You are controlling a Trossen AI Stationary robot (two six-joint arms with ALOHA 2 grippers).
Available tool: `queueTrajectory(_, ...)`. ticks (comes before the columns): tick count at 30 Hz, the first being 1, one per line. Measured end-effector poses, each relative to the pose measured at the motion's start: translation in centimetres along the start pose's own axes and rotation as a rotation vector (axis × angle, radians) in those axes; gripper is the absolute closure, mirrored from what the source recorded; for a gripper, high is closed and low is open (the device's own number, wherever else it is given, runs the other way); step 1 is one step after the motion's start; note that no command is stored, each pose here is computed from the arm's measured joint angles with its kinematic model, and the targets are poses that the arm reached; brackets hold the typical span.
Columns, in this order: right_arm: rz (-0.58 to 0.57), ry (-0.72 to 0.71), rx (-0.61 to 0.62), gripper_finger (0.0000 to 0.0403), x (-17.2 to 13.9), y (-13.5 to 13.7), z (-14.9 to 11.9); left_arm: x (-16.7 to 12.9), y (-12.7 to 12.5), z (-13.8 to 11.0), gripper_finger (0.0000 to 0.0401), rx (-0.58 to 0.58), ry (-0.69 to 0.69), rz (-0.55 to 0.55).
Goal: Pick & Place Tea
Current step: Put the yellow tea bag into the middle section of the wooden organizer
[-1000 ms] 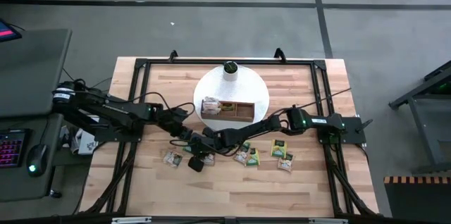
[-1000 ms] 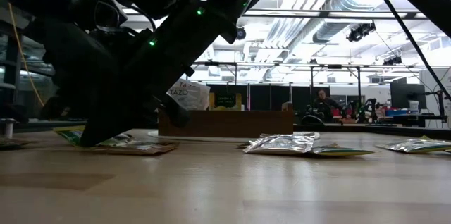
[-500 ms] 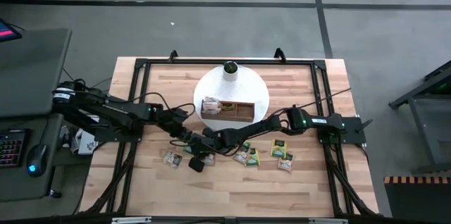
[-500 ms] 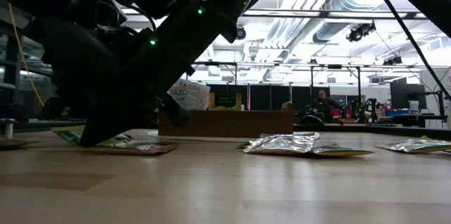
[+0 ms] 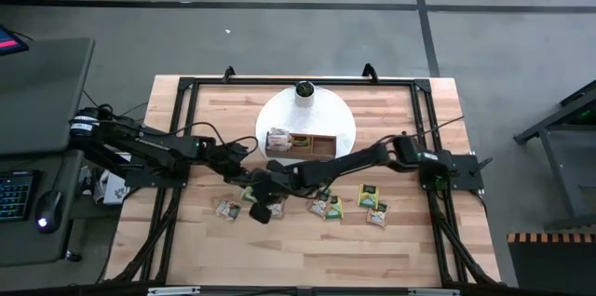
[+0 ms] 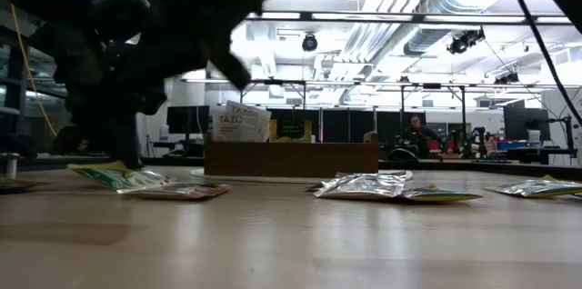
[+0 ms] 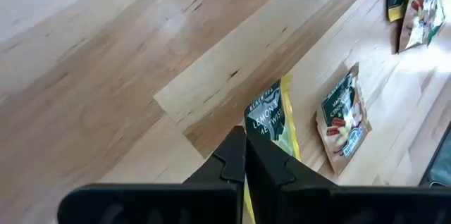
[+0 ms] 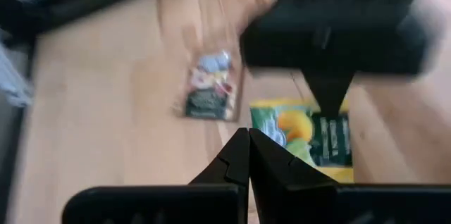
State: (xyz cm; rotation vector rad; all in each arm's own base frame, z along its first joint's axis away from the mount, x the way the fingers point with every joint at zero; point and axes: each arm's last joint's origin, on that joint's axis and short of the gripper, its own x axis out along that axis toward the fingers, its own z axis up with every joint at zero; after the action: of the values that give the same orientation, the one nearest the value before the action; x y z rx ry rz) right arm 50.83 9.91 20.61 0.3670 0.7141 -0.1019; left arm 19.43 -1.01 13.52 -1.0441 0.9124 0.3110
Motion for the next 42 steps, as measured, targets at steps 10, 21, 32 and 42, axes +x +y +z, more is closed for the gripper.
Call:
queueTrajectory(10, 0.067, -0.096, -0.065, 0.0402, -10.5, 3.7, 3.5, -0.7, -0.4, 0.1, 0.0401, 0.073, -0.027, -0.036)
queueTrajectory(21, -0.102, -0.200, -0.130, 0.0402, -21.9, 5.8, 3.6, -4.6, -2.1, 0.9, 0.0401, 0.177, -0.336, -0.146)
queueTrajectory(32, -0.219, -0.143, -0.119, 0.0402, -24.5, 6.1, 1.6, -8.7, -6.8, 3.2, 0.0401, 0.531, -0.738, -0.283)
queueTrajectory(42, -0.235, -0.183, -0.110, 0.0402, -26.6, 6.7, 1.0, -5.7, -8.5, 4.9, 0.0401, 0.722, -0.816, -0.205)
